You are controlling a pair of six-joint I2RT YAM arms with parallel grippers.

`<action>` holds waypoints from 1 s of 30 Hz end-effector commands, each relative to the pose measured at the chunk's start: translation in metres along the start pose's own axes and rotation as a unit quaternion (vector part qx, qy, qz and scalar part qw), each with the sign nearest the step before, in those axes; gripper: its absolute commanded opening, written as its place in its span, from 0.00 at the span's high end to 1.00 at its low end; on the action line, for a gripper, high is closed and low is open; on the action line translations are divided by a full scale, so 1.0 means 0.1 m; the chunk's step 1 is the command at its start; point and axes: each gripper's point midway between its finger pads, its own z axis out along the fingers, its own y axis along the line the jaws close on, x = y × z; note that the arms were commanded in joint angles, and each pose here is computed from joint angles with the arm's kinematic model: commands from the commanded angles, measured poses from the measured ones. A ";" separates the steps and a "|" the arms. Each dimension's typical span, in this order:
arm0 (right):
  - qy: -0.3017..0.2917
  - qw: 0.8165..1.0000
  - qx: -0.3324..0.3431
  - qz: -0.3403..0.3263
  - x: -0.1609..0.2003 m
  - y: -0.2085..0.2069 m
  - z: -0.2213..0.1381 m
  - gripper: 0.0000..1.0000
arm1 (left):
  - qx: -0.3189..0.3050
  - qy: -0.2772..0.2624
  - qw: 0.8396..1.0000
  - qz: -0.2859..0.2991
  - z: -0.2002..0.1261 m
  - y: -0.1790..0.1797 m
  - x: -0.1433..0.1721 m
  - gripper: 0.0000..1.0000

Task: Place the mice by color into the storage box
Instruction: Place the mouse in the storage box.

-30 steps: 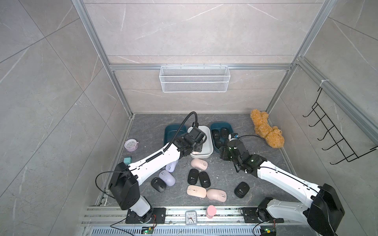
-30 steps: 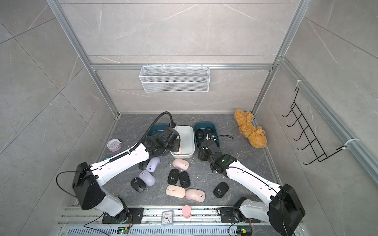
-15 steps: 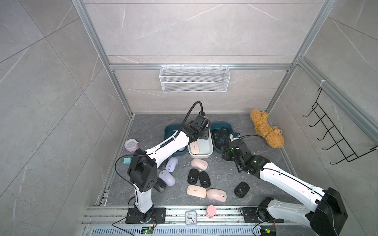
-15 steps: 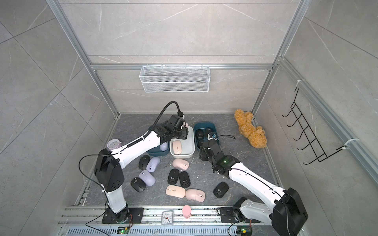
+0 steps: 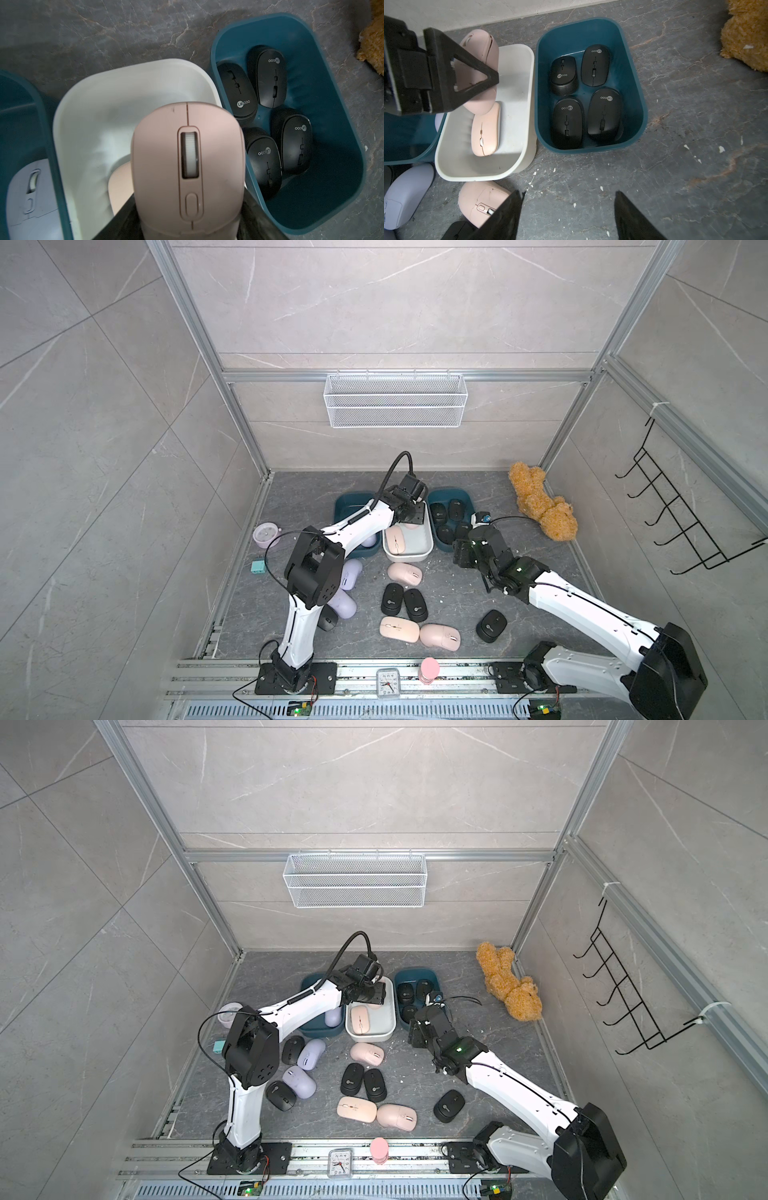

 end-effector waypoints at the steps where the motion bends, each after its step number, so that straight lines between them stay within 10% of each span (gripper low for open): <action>1: 0.004 1.000 0.004 -0.007 0.04 -0.04 0.03 0.28 | 0.019 -0.009 1.000 -0.016 -0.03 -0.09 -0.11 0.56; 30: 0.022 1.000 0.000 0.005 0.16 -0.06 0.14 0.28 | 0.017 0.060 0.996 -0.065 0.36 -0.02 0.43 0.56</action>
